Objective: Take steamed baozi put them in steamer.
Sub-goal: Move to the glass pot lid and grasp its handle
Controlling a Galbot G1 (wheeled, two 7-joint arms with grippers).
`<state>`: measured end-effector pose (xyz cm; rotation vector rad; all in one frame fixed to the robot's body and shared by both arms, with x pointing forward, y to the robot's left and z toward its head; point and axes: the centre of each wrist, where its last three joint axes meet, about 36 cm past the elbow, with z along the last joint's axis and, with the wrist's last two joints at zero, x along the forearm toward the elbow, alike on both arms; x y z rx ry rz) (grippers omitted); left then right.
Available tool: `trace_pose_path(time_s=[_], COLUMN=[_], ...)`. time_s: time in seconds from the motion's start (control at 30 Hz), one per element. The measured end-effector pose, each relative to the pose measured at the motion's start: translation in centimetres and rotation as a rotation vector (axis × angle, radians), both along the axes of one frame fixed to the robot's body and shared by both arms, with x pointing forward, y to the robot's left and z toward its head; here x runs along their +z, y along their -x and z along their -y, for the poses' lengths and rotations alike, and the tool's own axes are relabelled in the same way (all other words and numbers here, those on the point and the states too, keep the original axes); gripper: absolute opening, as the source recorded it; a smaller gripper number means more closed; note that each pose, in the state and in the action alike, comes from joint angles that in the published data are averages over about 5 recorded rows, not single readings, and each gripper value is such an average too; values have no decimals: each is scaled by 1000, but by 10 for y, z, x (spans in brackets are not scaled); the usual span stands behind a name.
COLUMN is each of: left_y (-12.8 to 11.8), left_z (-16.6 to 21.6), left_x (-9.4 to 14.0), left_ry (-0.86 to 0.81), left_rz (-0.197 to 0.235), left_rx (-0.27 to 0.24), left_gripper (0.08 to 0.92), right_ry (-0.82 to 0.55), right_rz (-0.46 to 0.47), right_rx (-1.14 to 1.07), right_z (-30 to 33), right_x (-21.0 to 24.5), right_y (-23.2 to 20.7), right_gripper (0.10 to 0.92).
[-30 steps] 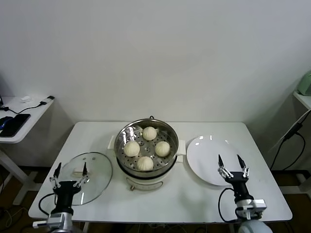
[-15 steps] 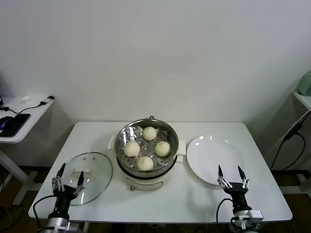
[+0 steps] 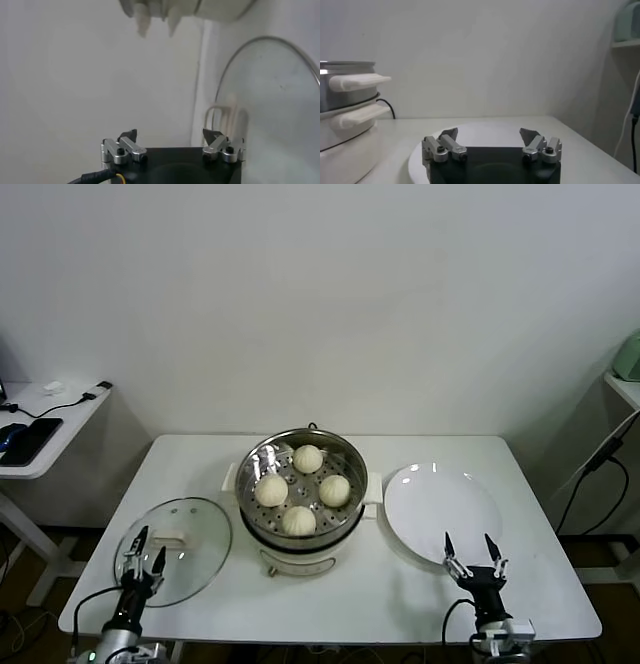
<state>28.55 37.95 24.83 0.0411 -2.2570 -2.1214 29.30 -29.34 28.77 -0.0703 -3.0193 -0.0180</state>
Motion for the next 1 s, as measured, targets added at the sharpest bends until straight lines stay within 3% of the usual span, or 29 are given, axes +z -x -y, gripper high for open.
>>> trace_pose_path(time_s=[0.6,1.0], left_y=[-33,-32], left_z=[-2,-5], left_x=[-19,-29], left_ry=[-117,-155], left_rz=[-1,-21], left_rx=[13,4], left_gripper=[817,506], right_ry=[17,18], right_rz=[-6,-22], right_rx=[11,25], right_z=[-5,-13], right_x=[4,-1], right_y=[-8,-5], right_gripper=[823,823])
